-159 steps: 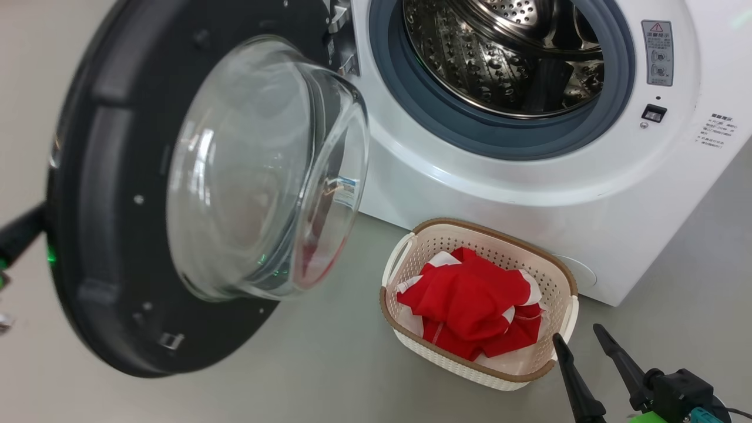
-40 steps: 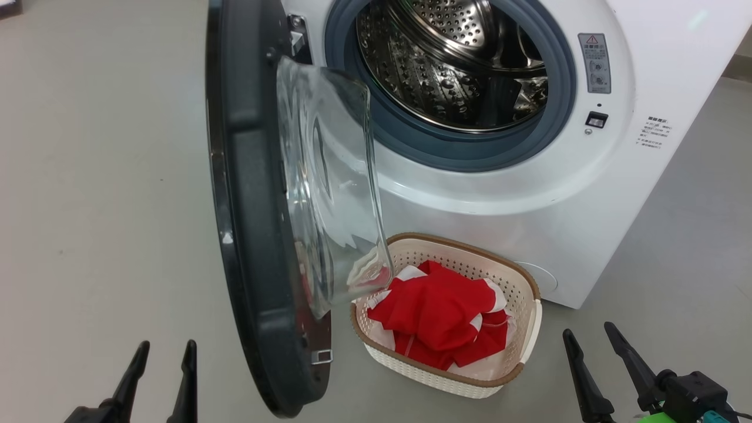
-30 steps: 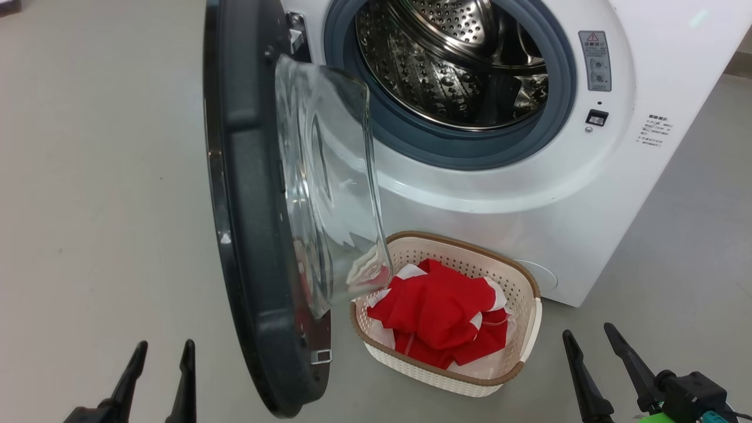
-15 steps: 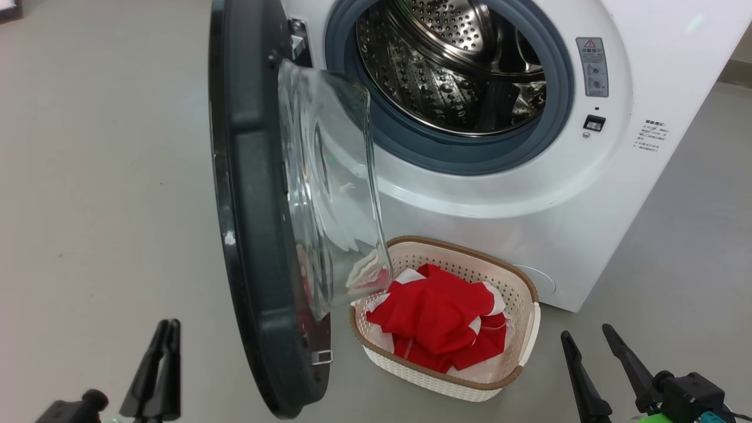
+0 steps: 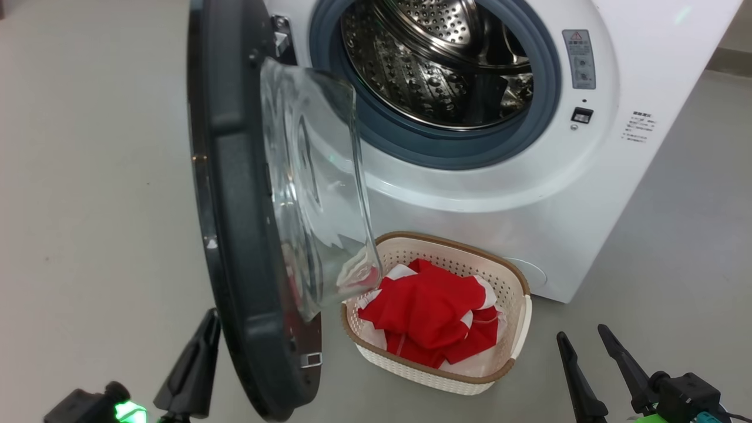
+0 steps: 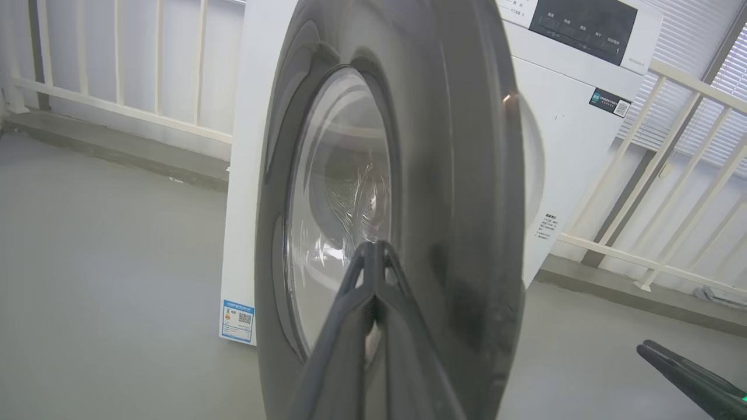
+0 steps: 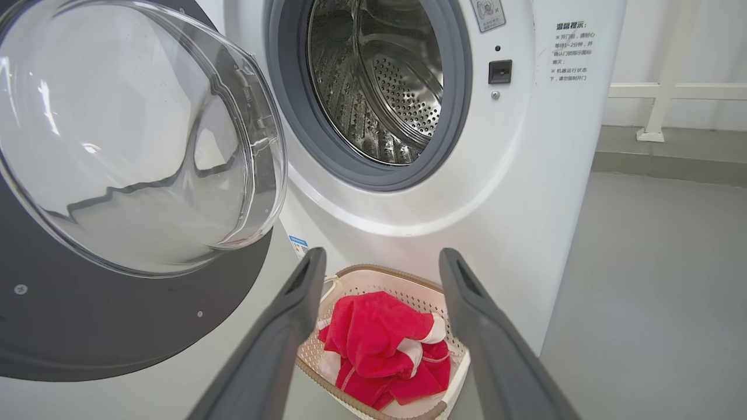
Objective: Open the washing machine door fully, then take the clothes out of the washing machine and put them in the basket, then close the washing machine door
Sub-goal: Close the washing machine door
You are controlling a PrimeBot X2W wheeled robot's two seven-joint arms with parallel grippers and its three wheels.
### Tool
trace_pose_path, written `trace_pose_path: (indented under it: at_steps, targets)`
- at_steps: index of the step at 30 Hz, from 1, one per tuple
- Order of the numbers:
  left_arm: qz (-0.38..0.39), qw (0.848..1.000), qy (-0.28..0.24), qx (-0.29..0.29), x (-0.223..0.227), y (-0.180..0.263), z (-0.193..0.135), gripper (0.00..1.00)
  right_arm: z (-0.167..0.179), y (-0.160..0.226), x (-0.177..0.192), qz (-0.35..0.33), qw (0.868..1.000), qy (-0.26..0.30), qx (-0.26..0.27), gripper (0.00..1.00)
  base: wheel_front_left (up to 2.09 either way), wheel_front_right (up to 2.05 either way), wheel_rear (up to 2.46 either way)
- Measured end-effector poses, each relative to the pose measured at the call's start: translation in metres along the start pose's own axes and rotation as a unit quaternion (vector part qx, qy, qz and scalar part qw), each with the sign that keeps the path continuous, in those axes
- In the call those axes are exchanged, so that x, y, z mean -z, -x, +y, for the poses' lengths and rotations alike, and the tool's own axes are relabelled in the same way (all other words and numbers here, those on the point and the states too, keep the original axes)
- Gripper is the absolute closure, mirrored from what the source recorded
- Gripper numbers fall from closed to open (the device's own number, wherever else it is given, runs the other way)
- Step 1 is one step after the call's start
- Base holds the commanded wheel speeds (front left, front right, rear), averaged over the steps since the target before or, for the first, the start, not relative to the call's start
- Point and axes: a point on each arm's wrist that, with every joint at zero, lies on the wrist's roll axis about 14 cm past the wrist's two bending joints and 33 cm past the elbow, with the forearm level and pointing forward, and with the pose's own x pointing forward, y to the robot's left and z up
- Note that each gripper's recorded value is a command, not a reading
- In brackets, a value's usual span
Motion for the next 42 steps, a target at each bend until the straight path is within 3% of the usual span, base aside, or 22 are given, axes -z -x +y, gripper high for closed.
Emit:
trace_pose_path:
  at_steps: [12, 26, 42]
  targets:
    - [0.022, 0.996, 0.0, 0.082, 0.015, -0.031, -0.043, 1.0, -0.021, 0.003, -0.002, -0.007, 0.999, -0.009, 0.034, 0.0, 0.0, 0.0, 0.0]
    - [0.025, 0.976, -0.004, 0.215, 0.038, -0.091, -0.134, 1.0, -0.055, 0.015, -0.009, -0.026, 0.995, -0.022, 0.097, 0.0, 0.0, 0.0, 0.0]
    - [0.039, 0.958, 0.015, 0.284, 0.075, -0.17, -0.206, 1.0, -0.103, 0.025, -0.02, -0.049, 0.984, -0.025, 0.171, 0.0, 0.0, 0.0, 0.0]
